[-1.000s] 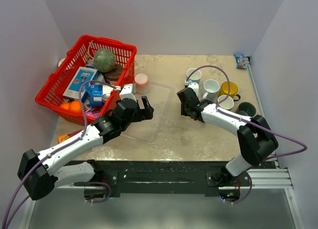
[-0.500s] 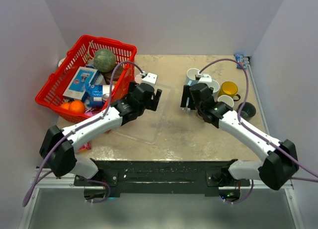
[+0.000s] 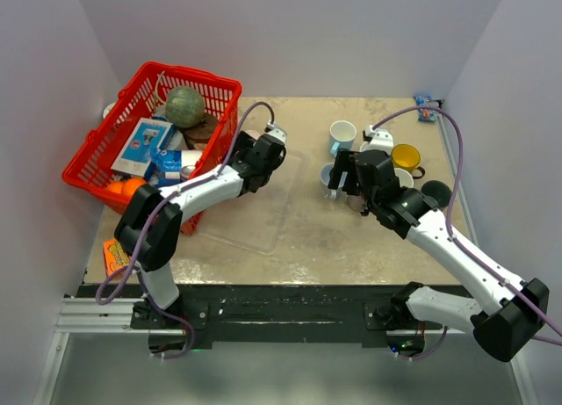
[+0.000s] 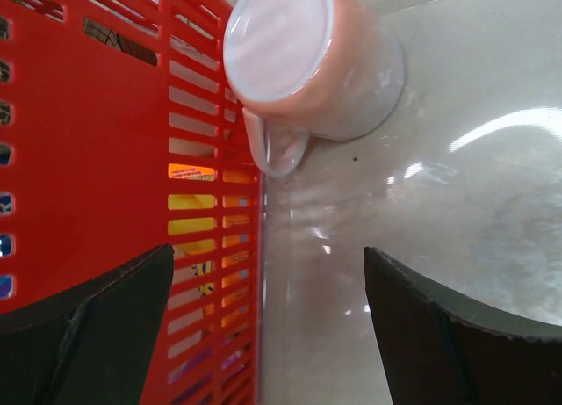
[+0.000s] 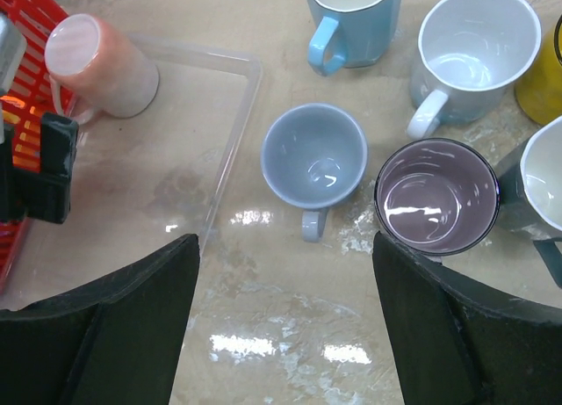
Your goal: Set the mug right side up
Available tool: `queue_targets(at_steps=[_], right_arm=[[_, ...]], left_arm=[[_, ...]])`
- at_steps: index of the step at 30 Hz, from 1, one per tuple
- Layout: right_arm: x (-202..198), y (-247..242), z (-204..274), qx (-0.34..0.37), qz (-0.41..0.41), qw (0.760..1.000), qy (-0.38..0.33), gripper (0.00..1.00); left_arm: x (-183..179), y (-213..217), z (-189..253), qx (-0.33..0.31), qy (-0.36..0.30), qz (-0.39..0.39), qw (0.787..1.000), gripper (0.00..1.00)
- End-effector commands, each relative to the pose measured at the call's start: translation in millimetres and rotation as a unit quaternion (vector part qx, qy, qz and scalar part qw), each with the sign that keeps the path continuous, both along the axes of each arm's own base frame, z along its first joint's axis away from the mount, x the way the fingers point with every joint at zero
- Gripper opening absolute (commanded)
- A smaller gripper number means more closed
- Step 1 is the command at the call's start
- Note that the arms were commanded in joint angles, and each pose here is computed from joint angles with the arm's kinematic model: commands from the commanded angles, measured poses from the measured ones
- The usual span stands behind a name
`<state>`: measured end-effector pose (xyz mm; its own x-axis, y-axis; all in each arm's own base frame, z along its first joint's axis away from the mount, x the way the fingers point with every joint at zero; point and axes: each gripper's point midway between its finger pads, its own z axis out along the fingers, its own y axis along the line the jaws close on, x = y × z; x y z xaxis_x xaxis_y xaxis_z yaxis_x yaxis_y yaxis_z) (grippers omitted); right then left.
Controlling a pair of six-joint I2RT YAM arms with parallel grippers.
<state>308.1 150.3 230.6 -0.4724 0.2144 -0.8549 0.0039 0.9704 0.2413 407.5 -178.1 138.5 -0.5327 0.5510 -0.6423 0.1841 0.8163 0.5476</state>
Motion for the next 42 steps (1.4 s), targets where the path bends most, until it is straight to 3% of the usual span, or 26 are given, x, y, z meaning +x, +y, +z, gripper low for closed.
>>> queue_targets(at_steps=[1,16,30,33,36,39,42], right_arm=[[-2,-1,10,0.016,-0.003,1.0,-0.005,0.83],[-1,5,10,0.027,-0.001,1.0,-0.001,0.83],[-3,5,4,0.031,-0.003,0.999,0.01,0.82],[-5,5,3,0.033,-0.003,0.999,0.011,0.82],[-5,4,0,0.032,-0.004,0.999,0.013,0.82],[-6,6,-2,0.036,-0.002,0.999,0.016,0.81],[-6,7,-4,0.038,0.0,0.999,0.018,0.81]], left_arm=[[28,11,12,0.033,-0.018,0.002,0.999,0.93],[73,3,-26,0.003,0.039,-0.058,0.998,0.94],[84,11,-66,0.016,0.069,-0.063,0.996,0.94],[81,3,-68,-0.004,0.077,-0.079,0.994,0.91],[78,-3,-69,-0.023,0.082,-0.088,0.992,0.79],[75,-4,-68,-0.033,0.087,-0.087,0.992,0.61],[72,-5,-67,-0.042,0.088,-0.084,0.992,0.57]])
